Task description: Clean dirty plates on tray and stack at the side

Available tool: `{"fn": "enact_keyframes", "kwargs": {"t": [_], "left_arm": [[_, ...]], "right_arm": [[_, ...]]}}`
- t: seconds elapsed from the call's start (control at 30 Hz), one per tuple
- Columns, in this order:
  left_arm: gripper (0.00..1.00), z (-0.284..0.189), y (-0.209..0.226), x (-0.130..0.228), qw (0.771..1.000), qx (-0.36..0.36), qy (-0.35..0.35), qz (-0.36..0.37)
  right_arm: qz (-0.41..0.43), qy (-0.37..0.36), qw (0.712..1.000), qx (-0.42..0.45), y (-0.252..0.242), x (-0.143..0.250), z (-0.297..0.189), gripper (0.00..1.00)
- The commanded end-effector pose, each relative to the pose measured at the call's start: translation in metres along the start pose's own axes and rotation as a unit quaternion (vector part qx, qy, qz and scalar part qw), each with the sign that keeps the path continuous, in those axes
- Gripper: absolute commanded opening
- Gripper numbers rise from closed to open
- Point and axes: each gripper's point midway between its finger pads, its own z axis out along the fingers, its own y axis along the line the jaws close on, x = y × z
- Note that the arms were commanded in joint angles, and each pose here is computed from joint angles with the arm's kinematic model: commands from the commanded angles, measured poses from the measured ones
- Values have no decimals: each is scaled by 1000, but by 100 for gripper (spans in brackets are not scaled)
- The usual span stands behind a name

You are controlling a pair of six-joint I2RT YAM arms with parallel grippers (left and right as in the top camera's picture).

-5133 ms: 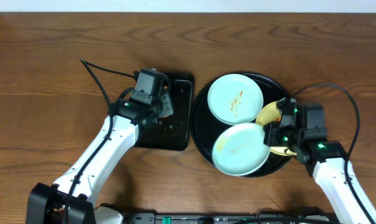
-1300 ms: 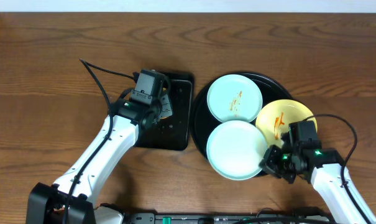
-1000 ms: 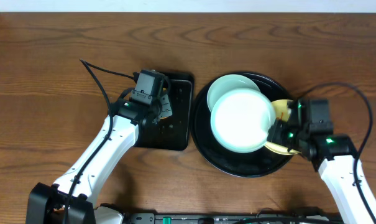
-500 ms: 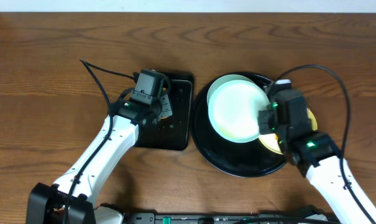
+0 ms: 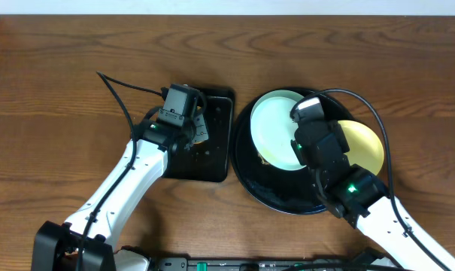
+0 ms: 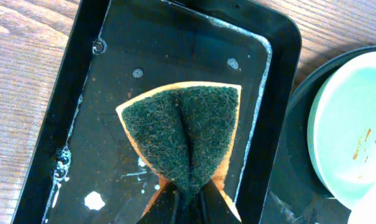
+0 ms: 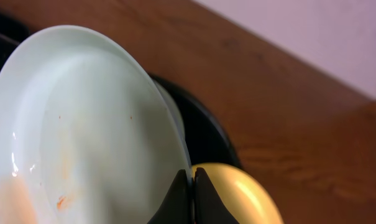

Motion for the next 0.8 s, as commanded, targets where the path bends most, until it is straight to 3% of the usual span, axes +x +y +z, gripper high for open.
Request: {"fn": "enact_keyframes", "kwargs": {"t": [0.0,0.37,0.67,0.77], "left_arm": [[8,3,4,2,1000,-8,3,6],[8,3,4,2,1000,-8,3,6],[8,3,4,2,1000,-8,3,6],[8,3,4,2,1000,-8,3,6]], "right_arm": [[-49,-28,998,22,-2,-17,-7,1],[-133,-66,984,99,-3,-39,-29,1],[-139,-64,983,105,-2,-39,-28,1],[-78,-62,990,102,-4,-36,-23,1]]}}
